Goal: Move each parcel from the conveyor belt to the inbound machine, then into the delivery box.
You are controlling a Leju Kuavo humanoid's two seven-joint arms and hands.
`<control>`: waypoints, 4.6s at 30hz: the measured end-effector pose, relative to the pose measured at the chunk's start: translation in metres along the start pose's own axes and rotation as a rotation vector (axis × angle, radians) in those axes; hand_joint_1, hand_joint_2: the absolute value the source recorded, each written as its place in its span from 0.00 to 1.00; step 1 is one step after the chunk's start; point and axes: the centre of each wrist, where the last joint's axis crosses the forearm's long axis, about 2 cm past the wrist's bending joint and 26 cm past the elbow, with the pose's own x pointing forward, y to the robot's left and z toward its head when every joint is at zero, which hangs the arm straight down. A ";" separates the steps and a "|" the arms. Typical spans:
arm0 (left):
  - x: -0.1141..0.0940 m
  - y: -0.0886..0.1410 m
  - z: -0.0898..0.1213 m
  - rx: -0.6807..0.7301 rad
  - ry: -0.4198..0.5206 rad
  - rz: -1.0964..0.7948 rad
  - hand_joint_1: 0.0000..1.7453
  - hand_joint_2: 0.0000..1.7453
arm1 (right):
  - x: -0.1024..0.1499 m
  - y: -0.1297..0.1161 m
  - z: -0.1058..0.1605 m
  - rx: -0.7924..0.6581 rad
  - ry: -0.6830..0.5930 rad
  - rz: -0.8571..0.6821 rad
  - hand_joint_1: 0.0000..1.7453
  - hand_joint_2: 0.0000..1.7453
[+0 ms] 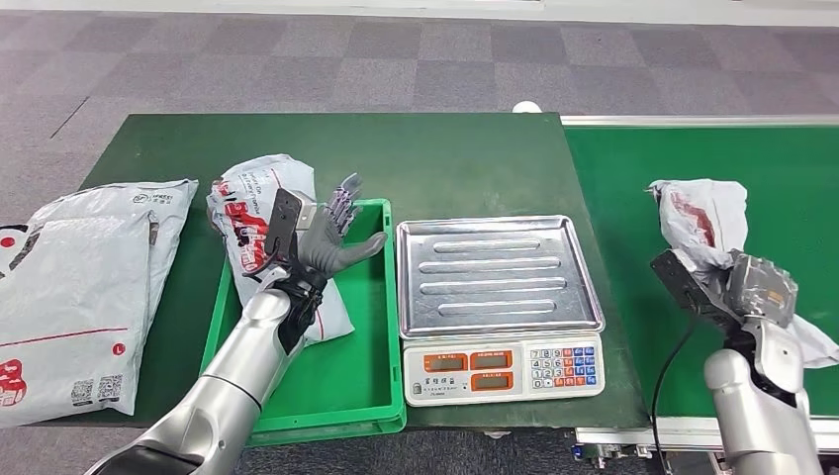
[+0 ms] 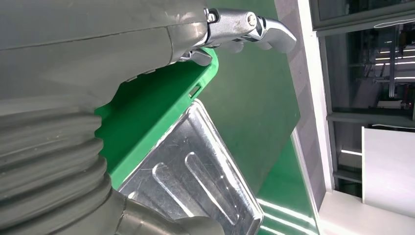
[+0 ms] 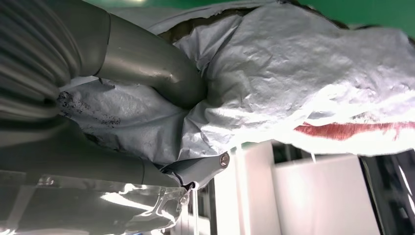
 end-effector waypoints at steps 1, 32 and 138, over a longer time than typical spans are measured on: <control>0.000 0.000 0.000 0.000 -0.001 0.000 0.00 1.00 | 0.001 -0.004 -0.001 -0.033 -0.012 0.000 1.00 1.00; 0.000 -0.012 -0.011 0.005 0.010 0.023 0.00 1.00 | 0.123 -0.012 -0.006 -0.123 -0.470 -0.116 1.00 1.00; 0.042 -0.124 -0.063 -1.031 0.082 -1.225 1.00 1.00 | 0.099 0.047 -0.026 0.542 -0.307 -1.276 0.00 1.00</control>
